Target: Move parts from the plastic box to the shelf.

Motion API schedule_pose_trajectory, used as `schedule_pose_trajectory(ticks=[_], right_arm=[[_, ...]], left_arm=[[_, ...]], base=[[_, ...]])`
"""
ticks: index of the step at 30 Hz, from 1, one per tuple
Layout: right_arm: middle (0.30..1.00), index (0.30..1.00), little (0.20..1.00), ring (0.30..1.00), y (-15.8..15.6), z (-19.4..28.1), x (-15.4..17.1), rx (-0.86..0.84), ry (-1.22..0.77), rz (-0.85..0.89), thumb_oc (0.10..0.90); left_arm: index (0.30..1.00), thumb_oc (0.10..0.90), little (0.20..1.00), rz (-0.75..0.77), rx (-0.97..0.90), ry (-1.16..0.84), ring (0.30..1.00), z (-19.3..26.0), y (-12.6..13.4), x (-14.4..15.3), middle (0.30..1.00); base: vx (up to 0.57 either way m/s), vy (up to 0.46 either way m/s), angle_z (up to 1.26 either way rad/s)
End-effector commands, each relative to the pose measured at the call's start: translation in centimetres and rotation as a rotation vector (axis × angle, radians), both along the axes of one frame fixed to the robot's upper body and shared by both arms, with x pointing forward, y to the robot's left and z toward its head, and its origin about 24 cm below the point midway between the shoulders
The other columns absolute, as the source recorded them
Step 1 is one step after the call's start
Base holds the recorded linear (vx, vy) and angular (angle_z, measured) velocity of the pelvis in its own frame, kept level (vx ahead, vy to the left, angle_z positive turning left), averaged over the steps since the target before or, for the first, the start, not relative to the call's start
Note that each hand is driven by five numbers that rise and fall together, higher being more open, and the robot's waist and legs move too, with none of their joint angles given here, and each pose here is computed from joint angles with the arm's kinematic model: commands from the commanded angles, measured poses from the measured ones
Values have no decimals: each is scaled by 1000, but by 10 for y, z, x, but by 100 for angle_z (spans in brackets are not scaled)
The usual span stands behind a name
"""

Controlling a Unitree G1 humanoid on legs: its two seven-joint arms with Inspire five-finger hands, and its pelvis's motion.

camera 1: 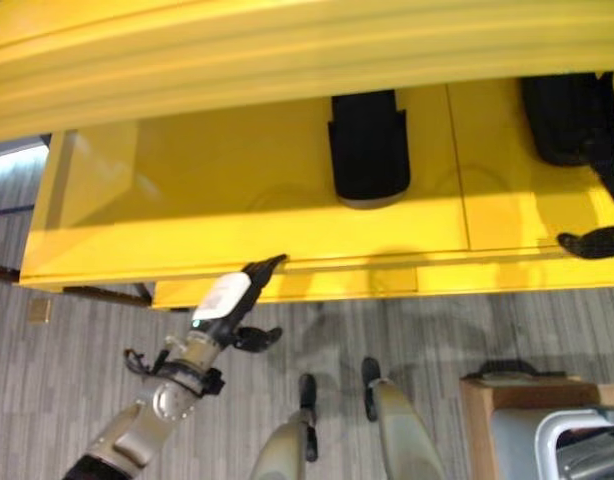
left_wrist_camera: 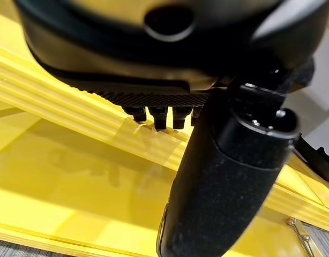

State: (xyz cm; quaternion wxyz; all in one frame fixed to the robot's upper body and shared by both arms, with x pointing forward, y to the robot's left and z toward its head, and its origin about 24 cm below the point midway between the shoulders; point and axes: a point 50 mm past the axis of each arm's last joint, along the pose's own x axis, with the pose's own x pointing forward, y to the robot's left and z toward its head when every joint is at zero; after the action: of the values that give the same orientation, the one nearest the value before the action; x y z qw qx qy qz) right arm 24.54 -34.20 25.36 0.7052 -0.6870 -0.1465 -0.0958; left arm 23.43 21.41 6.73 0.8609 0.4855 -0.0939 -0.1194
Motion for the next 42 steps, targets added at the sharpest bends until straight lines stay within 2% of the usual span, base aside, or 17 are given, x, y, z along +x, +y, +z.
schedule_pose_trajectory(ticks=[1, 7, 17, 22, 30, 31, 36, 42], right_arm=[[1000, 1000, 1000, 1000, 11, 58, -9, -129, -210, 44, 900], [1000, 1000, 1000, 1000, 9, 68, -19, -179, -233, 28, 900], [1000, 1000, 1000, 1000, 12, 57, -30, -100, -301, 67, 900], [1000, 1000, 1000, 1000, 14, 32, -39, 45, -289, 103, 900], [1000, 1000, 1000, 1000, 11, -31, -56, 460, -259, 119, 900], [1000, 1000, 1000, 1000, 11, -31, -56, 463, -256, 120, 900], [1000, 1000, 1000, 1000, 17, -74, -66, 738, -212, 130, 900], [1000, 1000, 1000, 1000, 29, -112, -71, 972, -130, 141, 900]], left_arm=[[1000, 900, 1000, -49, -31, -113, 1000, 23, -8, 10, 1000], [1000, 900, 1000, -59, -23, -120, 1000, 24, -10, 11, 1000], [1000, 900, 1000, -91, -81, -133, 1000, 26, -22, 11, 1000], [1000, 900, 1000, -70, -69, -114, 1000, 26, -16, 10, 1000], [1000, 900, 1000, 84, -96, -61, 1000, 11, 12, -4, 1000], [1000, 900, 1000, 85, -94, -59, 1000, 11, 13, -5, 1000], [1000, 900, 1000, 174, -146, -13, 1000, -4, 23, -19, 1000], [1000, 900, 1000, 241, -165, 8, 1000, -14, 31, -30, 1000]], base=[[0, 0, 0], [23, -6, -3], [-14, -6, 0], [-16, 0, -1], [31, 3, -12], [26, 31, -19], [42, 41, -10], [36, 57, -12]])
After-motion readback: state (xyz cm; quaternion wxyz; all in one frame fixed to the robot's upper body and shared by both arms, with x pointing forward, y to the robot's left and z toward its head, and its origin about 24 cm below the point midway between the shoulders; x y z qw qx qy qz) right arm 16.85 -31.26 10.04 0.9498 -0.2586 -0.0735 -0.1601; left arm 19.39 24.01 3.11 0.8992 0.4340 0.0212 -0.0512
